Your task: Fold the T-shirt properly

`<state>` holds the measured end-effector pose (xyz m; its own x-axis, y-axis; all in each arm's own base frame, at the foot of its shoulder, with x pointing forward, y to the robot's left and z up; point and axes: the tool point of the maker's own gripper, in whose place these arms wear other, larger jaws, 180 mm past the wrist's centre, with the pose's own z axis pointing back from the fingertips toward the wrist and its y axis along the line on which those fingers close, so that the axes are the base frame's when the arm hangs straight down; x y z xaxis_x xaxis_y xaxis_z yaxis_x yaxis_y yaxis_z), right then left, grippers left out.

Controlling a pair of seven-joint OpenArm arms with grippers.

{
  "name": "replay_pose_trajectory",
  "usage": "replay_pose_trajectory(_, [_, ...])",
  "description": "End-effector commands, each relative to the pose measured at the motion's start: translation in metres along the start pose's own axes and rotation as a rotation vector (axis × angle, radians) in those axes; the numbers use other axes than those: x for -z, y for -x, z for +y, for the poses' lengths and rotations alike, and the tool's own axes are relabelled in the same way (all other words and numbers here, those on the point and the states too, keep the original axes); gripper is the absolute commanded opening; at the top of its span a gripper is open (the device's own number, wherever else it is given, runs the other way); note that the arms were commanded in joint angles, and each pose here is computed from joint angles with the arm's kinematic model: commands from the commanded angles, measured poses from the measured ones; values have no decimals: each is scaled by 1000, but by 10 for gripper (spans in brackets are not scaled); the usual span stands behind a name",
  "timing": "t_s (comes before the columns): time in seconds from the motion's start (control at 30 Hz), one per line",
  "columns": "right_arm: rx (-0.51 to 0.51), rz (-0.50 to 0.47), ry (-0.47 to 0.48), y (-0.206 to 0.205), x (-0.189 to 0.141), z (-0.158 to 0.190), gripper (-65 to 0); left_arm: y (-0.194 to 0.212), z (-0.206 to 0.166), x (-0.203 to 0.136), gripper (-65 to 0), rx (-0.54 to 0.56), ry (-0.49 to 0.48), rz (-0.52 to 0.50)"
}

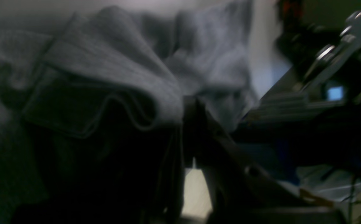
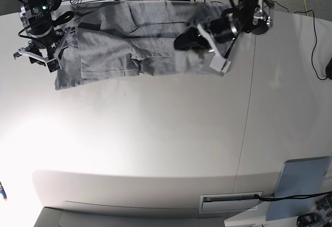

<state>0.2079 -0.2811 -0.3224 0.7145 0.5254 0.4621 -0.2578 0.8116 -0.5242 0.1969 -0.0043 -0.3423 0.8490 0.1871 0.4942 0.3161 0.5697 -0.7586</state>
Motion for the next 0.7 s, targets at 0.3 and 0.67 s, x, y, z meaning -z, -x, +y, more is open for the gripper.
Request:
replay_pose_trajectory(0.3, [-9, -34, 37, -9, -3, -11, -403, -16, -17, 6, -650, 4, 50, -59])
replay_pose_trajectory(0.67, [-10, -40, 37, -10, -3, -11, -403, 11, -83, 28, -307, 128, 301, 27])
